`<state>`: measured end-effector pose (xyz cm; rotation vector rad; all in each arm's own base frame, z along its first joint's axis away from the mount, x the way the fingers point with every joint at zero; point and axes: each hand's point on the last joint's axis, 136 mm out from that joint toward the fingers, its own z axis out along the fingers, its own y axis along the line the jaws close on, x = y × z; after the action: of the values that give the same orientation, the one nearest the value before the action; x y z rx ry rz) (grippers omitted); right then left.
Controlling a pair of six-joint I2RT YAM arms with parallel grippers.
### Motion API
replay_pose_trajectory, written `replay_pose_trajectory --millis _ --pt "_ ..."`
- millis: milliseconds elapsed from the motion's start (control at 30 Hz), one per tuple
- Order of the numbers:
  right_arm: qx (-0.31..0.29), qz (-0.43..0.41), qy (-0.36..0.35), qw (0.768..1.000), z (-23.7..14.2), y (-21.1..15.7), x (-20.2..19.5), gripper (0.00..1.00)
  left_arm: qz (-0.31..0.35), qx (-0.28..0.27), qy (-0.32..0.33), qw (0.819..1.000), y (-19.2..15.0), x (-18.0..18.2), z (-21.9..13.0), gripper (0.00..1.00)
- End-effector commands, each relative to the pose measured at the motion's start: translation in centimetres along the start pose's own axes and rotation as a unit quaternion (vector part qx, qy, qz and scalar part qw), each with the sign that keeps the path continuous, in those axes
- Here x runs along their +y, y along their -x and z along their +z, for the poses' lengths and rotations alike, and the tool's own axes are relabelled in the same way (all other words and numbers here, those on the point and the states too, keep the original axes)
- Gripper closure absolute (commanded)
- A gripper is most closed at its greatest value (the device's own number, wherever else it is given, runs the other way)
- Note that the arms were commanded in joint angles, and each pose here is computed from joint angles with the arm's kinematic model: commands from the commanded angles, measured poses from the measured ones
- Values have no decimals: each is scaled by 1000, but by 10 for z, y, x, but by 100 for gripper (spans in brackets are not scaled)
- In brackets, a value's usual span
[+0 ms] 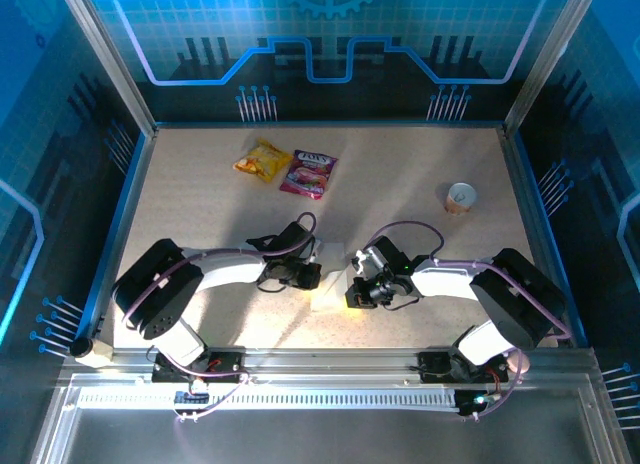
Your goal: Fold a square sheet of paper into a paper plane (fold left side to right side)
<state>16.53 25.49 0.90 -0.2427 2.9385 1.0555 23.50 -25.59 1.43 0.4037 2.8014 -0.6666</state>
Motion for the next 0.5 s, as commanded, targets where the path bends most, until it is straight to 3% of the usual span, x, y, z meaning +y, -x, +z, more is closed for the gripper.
replay_pose_trajectory --millis 0,300,467 --pt "26 12 -57 998 3 -17 -24 100 -5 20 11 1000 -11 11 10 100" --pt "-45 -25 29 998 -27 11 31 100 -7 19 6 1000 -16 11 10 100" --pt "-72 -22 73 994 -25 29 51 100 -6 18 6 1000 -16 10 9 100"
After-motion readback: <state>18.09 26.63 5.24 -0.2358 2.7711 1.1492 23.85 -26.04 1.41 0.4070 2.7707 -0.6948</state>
